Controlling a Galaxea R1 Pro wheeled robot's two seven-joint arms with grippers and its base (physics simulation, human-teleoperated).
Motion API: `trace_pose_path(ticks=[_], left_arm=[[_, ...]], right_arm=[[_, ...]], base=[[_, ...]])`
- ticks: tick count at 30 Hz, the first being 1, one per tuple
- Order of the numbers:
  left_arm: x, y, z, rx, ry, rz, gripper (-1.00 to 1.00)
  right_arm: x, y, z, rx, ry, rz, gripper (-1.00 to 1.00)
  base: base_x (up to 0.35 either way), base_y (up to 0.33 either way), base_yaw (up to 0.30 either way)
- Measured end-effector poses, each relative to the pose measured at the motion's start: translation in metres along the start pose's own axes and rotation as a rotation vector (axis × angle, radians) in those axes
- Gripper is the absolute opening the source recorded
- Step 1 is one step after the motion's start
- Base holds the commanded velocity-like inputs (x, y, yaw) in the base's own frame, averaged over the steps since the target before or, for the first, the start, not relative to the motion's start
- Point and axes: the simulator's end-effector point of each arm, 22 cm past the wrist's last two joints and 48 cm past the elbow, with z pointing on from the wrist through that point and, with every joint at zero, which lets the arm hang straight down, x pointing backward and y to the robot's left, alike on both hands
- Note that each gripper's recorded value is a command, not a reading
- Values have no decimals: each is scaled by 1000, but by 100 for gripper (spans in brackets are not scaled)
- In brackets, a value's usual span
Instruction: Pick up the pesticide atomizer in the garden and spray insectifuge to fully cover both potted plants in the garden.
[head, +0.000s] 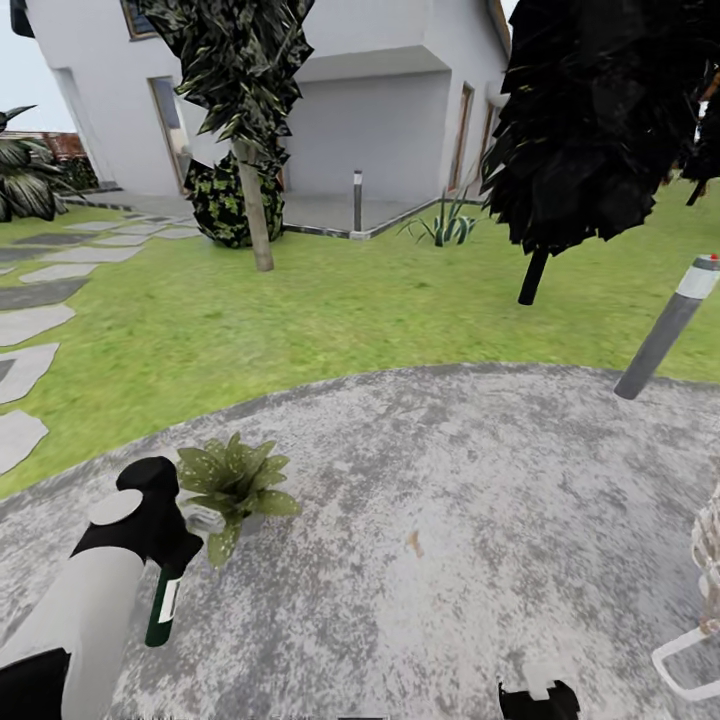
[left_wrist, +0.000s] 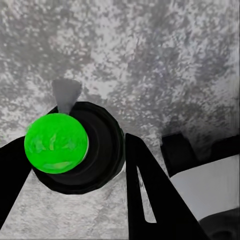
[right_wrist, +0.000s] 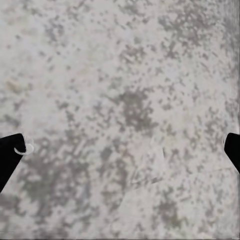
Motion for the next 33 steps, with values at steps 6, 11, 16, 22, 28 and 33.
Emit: trace_pose_path(ticks=[6, 11, 16, 22, 28, 33], left_arm=[[5, -45, 26, 163, -46, 166, -100], [-7, -70, 52, 218, -183, 259, -100], [-11, -91, 71, 250, -329, 417, -100], [-12, -100, 92, 242, -407, 485, -100], [-20, -90, 122, 144, -485, 486, -100], [-26, -89, 127, 111, -548, 541, -100]], right_arm=[[0, 0, 0, 0, 0, -1, 100], [1, 1, 0, -1, 1, -1, 100], [0, 1, 0, -2, 1, -1, 100], [0, 2, 0, -4, -1, 0, 100], [0, 4, -1, -9, -1, -3, 100], [-8, 7, 1, -29, -19, -13, 100]], base=[[-313, 90, -268], [-314, 88, -268], [-210, 46, -268], [-21, 3, -193], [-1, 0, -14], [0, 0, 0]])
